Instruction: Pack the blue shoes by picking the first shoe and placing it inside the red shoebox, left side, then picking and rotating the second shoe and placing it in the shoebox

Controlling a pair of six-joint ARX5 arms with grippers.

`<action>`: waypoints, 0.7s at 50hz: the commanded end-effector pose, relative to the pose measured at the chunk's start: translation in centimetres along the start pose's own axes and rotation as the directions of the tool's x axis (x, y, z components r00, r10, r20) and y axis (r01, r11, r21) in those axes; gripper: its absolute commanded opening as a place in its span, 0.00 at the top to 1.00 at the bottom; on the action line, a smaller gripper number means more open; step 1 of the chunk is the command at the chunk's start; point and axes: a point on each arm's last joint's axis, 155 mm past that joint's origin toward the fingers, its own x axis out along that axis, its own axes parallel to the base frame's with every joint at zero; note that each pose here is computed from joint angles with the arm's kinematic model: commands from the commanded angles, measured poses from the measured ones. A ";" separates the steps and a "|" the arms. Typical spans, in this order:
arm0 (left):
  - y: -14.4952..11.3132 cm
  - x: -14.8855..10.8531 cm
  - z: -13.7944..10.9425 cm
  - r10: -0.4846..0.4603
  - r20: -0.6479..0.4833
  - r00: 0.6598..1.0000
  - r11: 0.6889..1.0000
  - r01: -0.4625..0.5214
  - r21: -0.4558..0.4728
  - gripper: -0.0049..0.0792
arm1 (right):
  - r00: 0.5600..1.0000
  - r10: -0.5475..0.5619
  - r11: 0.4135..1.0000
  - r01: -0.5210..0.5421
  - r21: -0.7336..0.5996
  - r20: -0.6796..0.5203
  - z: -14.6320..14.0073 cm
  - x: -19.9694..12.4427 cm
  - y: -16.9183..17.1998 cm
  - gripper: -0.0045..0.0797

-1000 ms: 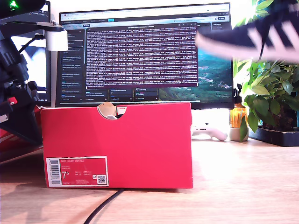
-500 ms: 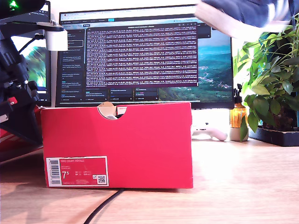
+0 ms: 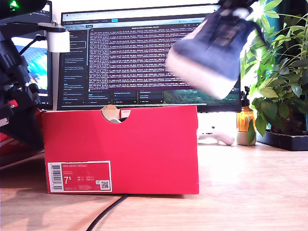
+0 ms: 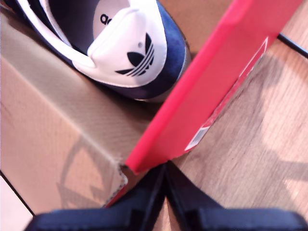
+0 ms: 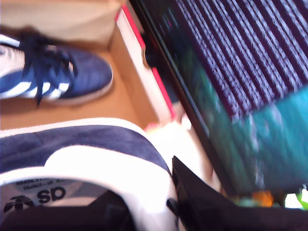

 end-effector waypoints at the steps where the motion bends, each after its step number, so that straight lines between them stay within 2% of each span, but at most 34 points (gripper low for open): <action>1: -0.3 0.2 -0.2 -0.009 -0.004 1.000 1.000 0.009 0.000 0.96 | 0.995 -0.059 0.998 0.060 -0.018 0.086 2.6 -1.5 -1.4 0.96; 22: -0.3 0.2 -0.1 -0.006 0.002 1.000 1.000 0.006 0.004 0.96 | 0.975 -0.112 0.990 0.126 -0.060 0.194 6.0 0.6 -2.0 0.96; 35: -0.3 0.2 0.0 -0.007 0.003 1.000 1.000 0.007 0.005 0.96 | 0.980 -0.081 0.990 0.101 -0.102 0.180 5.6 3.9 -0.8 0.96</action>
